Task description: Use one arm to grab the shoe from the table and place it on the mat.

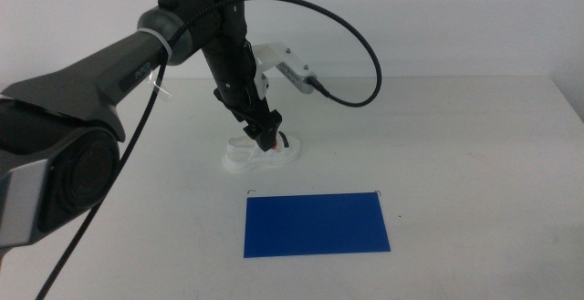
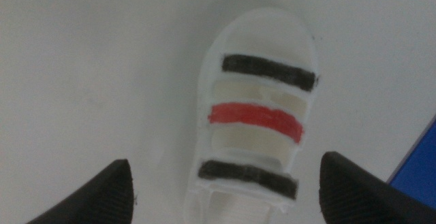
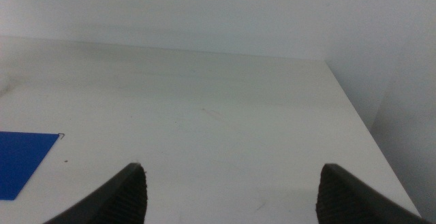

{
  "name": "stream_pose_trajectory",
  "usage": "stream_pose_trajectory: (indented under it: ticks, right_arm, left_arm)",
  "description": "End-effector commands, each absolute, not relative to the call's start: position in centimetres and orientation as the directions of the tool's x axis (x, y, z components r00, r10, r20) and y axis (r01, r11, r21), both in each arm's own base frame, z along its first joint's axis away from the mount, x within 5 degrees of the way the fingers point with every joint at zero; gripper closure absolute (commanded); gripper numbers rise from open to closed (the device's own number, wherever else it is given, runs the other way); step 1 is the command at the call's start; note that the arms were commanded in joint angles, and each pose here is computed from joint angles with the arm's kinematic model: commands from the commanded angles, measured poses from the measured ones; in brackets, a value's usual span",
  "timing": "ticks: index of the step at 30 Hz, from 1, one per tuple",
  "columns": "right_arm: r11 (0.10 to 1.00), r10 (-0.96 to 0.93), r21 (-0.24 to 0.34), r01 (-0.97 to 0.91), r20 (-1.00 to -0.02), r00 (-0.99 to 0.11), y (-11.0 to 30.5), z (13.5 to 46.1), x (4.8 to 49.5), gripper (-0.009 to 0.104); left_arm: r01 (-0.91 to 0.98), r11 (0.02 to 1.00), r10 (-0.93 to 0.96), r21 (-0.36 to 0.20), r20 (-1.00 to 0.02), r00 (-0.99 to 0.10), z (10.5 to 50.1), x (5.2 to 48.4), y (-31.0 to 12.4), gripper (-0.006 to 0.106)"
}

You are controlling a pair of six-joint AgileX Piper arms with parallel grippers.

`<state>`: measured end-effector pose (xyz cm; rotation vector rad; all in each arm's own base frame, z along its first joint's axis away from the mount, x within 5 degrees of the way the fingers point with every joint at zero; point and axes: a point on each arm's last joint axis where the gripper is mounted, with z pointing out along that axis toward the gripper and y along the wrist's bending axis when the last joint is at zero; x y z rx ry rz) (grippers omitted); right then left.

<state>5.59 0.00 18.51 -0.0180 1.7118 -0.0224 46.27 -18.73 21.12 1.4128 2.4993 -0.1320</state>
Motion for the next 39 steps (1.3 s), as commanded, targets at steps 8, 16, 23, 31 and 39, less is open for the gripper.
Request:
stream_pose_trajectory:
  ticks: [8,16,23,31,39]
  right_arm:
    - [0.999,-0.043,-0.043,0.009,-0.998,-0.043,0.0,19.2,5.5,0.031]
    - [0.999,-0.043,-0.043,0.009,-0.998,-0.043,0.0,19.2,5.5,0.031]
    - [0.999,-0.043,-0.043,0.009,-0.998,-0.043,0.0,19.2,5.5,0.031]
    - [0.999,-0.043,-0.043,0.009,-0.998,-0.043,0.0,19.2,5.5,0.031]
    - [0.999,-0.043,-0.043,0.009,-0.998,-0.043,0.0,19.2,5.5,0.031]
  left_arm:
    - [0.866,0.5,0.84,0.008,-0.247,-0.483,21.6,45.6,-18.9,0.007]
    - [0.866,0.5,0.84,0.007,-0.245,-0.484,21.5,45.7,-18.9,0.03]
    - [0.87,0.492,0.845,0.018,-0.251,-0.472,22.2,45.2,-19.7,0.086]
    - [0.875,0.479,0.846,0.069,-0.305,-0.438,26.5,43.2,-20.6,0.102]
    - [0.905,0.421,0.874,0.06,-0.294,-0.387,29.0,38.7,-21.8,0.102]
